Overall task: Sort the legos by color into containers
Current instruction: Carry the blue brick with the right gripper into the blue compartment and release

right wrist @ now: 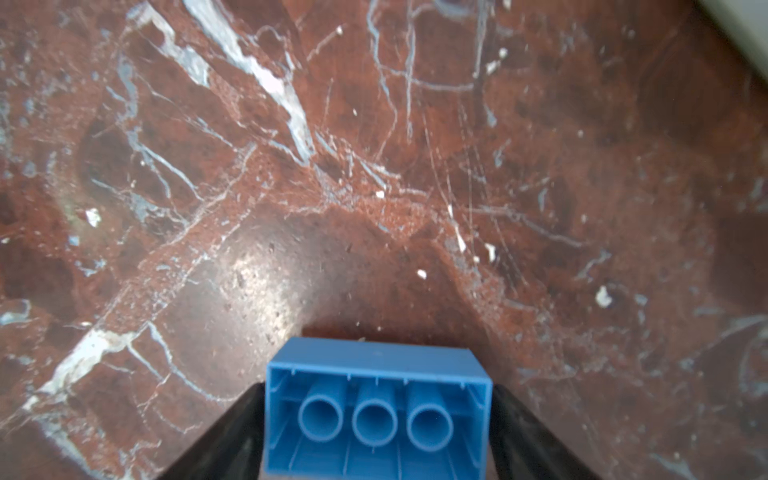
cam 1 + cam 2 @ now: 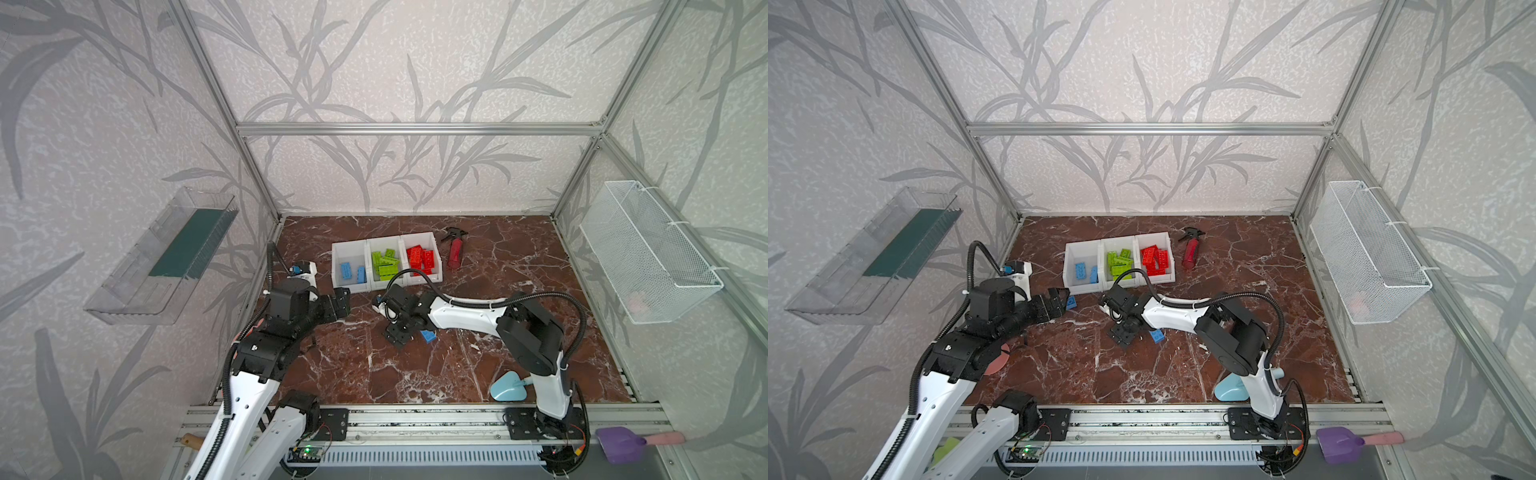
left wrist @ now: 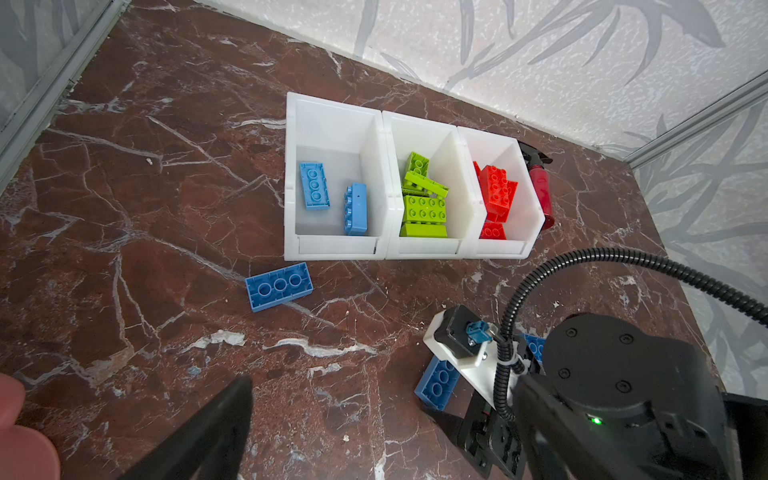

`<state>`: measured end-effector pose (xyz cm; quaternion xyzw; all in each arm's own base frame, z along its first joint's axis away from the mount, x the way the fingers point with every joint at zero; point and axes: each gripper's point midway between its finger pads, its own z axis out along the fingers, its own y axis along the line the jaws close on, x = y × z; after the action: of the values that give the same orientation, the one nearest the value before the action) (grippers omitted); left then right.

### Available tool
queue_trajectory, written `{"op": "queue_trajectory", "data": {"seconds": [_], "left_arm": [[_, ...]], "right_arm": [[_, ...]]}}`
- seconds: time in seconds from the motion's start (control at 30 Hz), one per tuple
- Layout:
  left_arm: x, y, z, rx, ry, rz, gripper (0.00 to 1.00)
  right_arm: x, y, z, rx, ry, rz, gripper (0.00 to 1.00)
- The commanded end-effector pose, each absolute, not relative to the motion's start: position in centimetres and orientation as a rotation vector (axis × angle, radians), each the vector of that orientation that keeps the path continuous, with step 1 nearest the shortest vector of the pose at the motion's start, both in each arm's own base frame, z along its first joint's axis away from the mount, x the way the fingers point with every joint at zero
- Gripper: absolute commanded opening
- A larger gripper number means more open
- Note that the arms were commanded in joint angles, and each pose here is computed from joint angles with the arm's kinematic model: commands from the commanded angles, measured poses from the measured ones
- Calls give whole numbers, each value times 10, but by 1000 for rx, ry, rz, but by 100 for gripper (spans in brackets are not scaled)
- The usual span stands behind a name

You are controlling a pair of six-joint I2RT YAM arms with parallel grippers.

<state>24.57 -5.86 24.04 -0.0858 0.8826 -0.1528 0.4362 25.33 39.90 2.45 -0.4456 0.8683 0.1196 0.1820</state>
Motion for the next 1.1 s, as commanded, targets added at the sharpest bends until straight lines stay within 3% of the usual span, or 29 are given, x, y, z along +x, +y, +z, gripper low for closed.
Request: {"op": "queue_trajectory", "data": {"seconds": [0.0, 0.2, 0.67, 1.07], "left_arm": [[244, -52, 239, -222, 2189, -345, 97], [239, -36, 248, -284, 2128, -277, 97], [217, 16, 269, -541, 1962, -83, 97], [209, 36, 269, -687, 1902, -18, 97]], "right_arm": [[255, 400, 23, -1263, 2467, 310, 66], [257, 403, 40, -1204, 2437, 353, 57], [307, 469, 144, -1114, 2201, 552, 56], [379, 521, 170, -1053, 2074, 705, 56]]}}
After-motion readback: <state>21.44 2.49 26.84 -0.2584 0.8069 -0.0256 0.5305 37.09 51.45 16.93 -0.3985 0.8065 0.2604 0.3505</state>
